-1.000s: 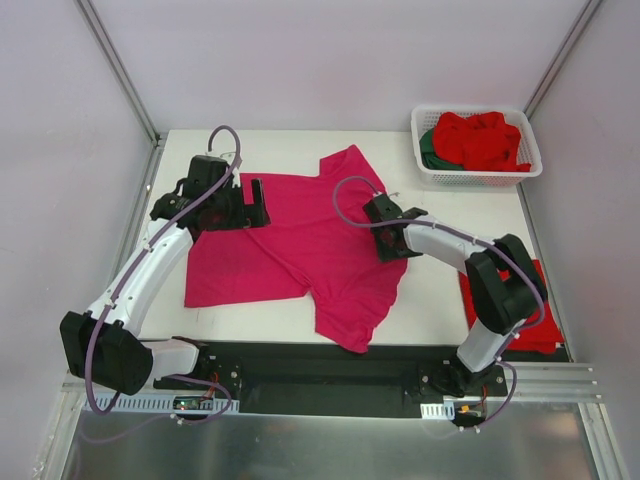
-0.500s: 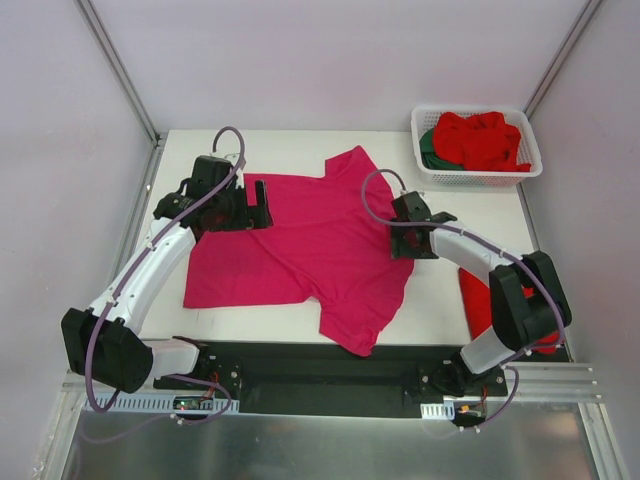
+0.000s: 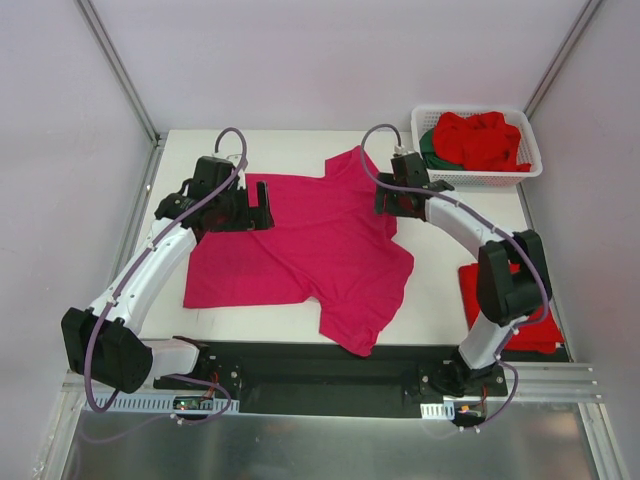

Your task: Fold and stack the t-shirts

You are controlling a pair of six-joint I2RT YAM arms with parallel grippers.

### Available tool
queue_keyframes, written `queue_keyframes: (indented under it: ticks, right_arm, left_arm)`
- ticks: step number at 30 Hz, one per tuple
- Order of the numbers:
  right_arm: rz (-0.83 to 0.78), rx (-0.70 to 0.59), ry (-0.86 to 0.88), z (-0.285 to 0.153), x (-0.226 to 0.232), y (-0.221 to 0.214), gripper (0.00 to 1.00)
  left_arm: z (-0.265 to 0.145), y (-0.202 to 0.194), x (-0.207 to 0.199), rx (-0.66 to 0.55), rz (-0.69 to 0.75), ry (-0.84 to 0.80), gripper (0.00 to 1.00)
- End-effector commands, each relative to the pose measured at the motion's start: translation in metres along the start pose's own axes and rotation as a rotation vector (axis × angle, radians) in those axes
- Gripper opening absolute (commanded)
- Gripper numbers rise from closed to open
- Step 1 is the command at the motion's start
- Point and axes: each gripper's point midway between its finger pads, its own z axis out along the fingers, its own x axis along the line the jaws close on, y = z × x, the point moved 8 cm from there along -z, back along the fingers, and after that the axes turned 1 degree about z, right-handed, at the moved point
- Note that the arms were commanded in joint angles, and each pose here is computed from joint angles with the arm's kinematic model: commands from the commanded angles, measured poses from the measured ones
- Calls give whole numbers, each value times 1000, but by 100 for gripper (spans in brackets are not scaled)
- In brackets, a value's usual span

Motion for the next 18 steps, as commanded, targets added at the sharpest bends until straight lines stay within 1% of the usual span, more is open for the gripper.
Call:
queue_keyframes:
  ticks: [1,4,10,14,18]
  right_arm:
    - [-14,-65,-23,24,9,26,68]
    - [-51,-71,-94,28,6,38,66]
    - [-96,-55,-211,30,-7,37,66]
    - [-100,-23,-242,33,-14,31,66]
    - [-105,43,-254,46,-21,19,65]
  left_arm:
    - [-1,-3,0,-9,37,0,99]
    - [-3,-4,1,-12,39,7,99]
    - [-1,-8,3,-6,35,17,99]
    - [1,-7,2,-1,33,14,99]
    - [2,-5,2,1,33,12,99]
